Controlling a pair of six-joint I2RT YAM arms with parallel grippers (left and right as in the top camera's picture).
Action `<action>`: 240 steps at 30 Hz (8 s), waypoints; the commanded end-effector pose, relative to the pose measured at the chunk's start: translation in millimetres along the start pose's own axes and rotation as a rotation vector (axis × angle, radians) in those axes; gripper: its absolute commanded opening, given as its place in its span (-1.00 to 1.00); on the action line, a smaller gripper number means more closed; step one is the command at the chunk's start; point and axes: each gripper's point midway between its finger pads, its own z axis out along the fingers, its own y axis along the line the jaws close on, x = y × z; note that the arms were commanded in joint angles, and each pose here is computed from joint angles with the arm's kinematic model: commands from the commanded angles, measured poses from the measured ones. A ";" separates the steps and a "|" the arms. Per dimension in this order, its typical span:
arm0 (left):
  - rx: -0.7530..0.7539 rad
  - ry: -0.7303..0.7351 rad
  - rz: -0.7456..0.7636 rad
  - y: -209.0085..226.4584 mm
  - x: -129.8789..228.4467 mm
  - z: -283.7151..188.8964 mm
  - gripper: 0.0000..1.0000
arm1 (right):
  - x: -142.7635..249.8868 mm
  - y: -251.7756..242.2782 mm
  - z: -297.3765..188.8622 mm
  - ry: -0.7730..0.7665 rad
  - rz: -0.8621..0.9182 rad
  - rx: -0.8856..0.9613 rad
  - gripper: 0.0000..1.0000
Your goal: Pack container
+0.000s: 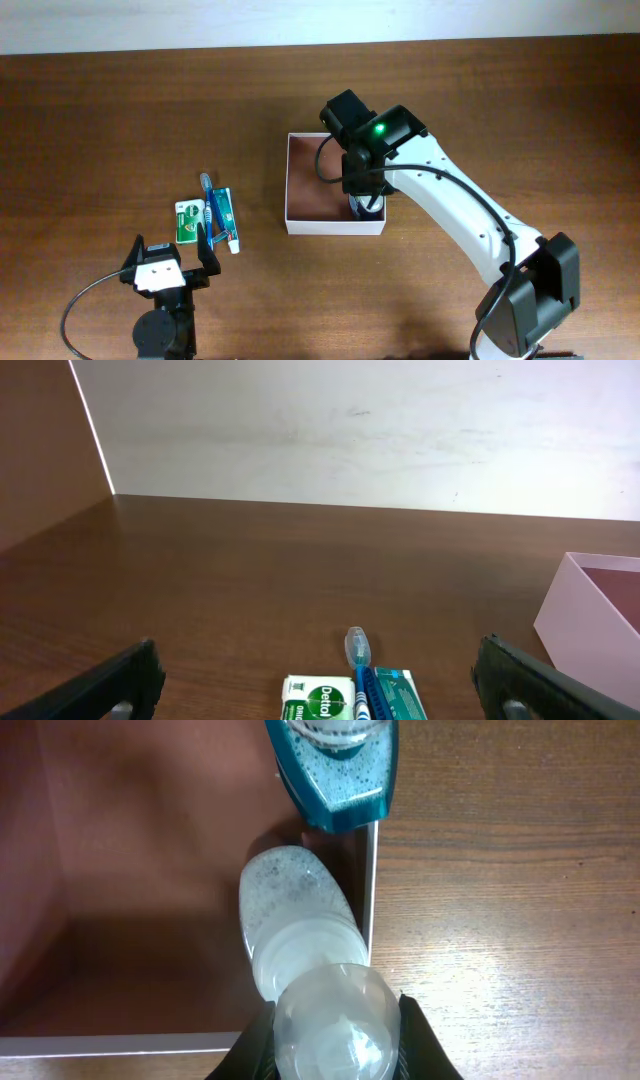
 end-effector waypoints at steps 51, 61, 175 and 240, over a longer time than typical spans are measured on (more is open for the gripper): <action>0.001 -0.002 0.018 0.4 -0.2 -0.5 1.00 | -13.1 -9.4 -22.0 -0.069 0.005 0.058 -0.69; 0.001 -0.002 0.018 0.4 -0.2 -0.5 0.99 | -14.0 -7.8 -22.1 -0.072 0.007 0.050 -0.69; -0.093 0.979 -0.025 1.4 83.1 95.5 0.56 | -20.3 -295.4 34.9 0.087 0.575 0.316 0.97; 0.293 0.714 -0.029 -51.9 -18.4 145.0 -0.64 | -20.3 -295.4 34.9 0.087 0.575 0.316 0.97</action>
